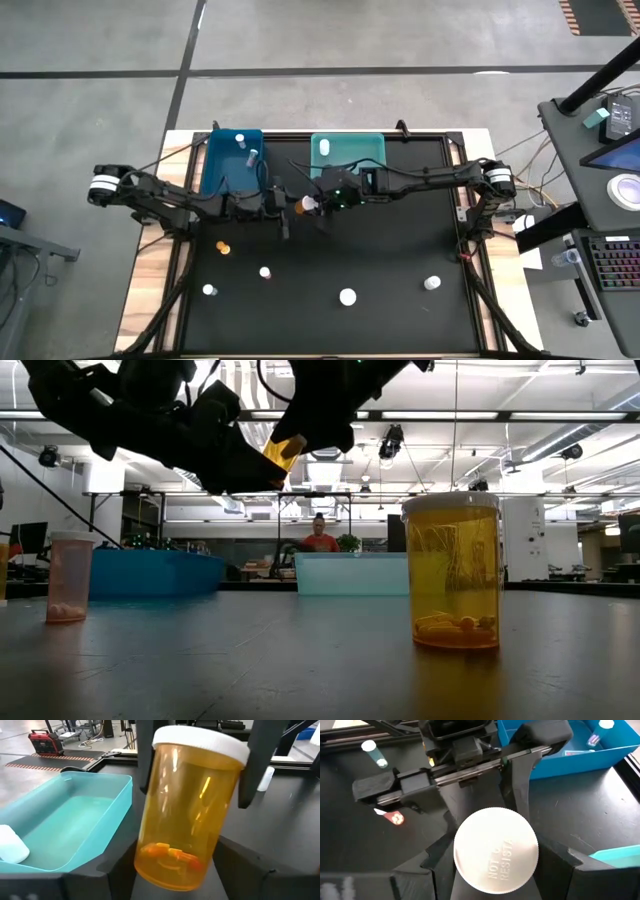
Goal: Pick and place medicine bottles into bin by pill shape (circle, oval)
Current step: Put the top orange capsule bottle into the blue bin
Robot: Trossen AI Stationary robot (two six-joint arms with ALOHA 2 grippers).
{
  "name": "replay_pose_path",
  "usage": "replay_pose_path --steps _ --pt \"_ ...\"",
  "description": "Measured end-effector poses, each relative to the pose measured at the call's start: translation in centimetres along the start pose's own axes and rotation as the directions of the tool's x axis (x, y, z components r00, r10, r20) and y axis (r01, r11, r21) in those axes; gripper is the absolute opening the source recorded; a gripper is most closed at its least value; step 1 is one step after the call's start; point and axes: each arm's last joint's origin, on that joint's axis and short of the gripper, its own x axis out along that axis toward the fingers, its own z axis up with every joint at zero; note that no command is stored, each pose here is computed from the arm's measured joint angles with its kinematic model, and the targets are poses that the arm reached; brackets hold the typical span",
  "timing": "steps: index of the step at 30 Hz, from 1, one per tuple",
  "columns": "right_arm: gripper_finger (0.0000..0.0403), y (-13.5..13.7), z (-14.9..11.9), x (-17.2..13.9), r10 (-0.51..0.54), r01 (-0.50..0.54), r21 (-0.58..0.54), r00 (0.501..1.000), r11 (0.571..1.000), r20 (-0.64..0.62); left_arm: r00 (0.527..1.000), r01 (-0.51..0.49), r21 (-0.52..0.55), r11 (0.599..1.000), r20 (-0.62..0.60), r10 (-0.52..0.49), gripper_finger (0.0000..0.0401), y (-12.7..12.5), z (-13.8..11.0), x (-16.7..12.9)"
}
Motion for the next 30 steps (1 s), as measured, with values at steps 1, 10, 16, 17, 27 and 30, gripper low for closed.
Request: replay_pose_path --steps 1,10,16,17,27,30 --pt "0.0201 0.0 0.0 0.0 0.001 -0.001 -0.003 1.0 1.0 0.0 1.0 0.0 0.0 1.0 0.001 0.0 0.0205 0.0 0.0 0.0" --pt "0.0221 0.0 0.1 0.0 -0.001 0.001 0.006 1.0 1.0 0.006 1.0 0.0 -0.001 1.0 0.007 0.0 0.0153 0.0 0.1 -0.1" --pt "0.0282 0.0 0.8 -1.7 -0.002 0.002 0.008 0.999 1.0 0.038 0.999 0.007 -0.006 1.0 0.047 -0.007 0.0154 -0.1 0.6 -0.2" --pt "0.029 0.0 1.0 -2.3 -0.001 0.0 0.008 0.999 1.0 0.051 0.998 0.011 -0.004 1.0 0.062 -0.01 0.0156 -0.2 0.7 -0.2" --pt "0.0298 1.1 -0.3 -7.2 0.036 -0.025 -0.068 0.984 0.997 0.176 0.952 0.134 0.018 0.991 0.276 -0.134 0.016 -0.6 1.0 -1.4" --pt "0.0292 1.6 -1.5 -7.0 0.064 -0.036 -0.111 0.965 0.993 0.253 0.934 0.16 0.024 0.987 0.32 -0.16 0.016 -0.6 1.3 -1.7"
